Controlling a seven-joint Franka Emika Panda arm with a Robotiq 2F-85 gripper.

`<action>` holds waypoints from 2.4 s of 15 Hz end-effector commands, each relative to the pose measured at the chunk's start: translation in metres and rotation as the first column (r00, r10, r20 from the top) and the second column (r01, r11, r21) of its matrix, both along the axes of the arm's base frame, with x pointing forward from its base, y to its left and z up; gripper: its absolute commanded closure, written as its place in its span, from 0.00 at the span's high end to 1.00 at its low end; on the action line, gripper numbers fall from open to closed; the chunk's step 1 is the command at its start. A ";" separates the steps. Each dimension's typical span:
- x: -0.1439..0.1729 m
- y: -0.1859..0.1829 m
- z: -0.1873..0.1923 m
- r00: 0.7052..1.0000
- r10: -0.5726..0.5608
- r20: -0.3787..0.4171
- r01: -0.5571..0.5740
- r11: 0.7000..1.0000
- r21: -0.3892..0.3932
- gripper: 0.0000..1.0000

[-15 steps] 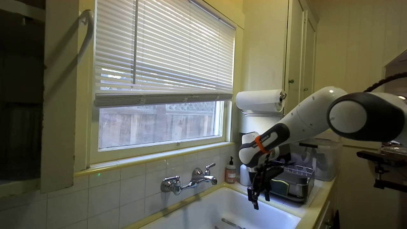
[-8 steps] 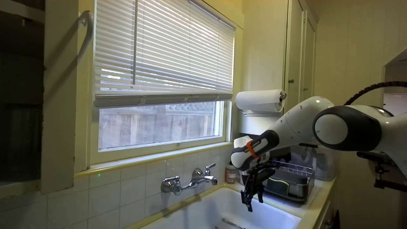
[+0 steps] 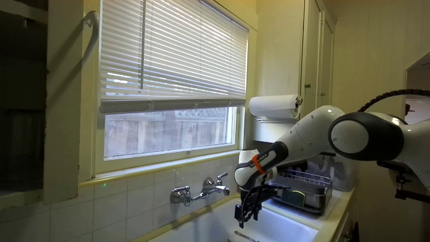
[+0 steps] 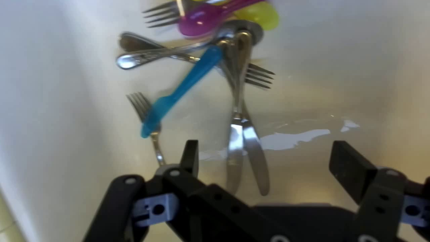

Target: Move the butter knife from the sink to the plate rack

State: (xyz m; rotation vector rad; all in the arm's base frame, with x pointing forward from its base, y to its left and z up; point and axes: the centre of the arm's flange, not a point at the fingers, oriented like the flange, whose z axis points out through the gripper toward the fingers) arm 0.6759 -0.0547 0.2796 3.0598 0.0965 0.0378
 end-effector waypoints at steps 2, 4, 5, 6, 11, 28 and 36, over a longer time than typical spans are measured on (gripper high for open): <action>-0.024 0.042 -0.055 0.995 -0.097 0.019 0.093 0.987 0.130 1.00; -0.046 0.038 -0.070 0.987 -0.162 -0.007 0.161 0.977 0.138 1.00; -0.058 0.030 -0.076 0.980 -0.195 -0.025 0.197 0.972 0.126 1.00; -0.064 0.025 -0.083 0.976 -0.214 -0.037 0.217 0.970 0.115 1.00; -0.056 0.013 -0.099 0.978 -0.194 -0.077 0.200 0.976 0.088 1.00; -0.037 -0.071 -0.162 0.965 -0.043 0.257 0.040 0.999 0.016 0.93; -0.001 -0.002 -0.133 0.973 0.077 0.216 -0.088 0.995 0.040 0.85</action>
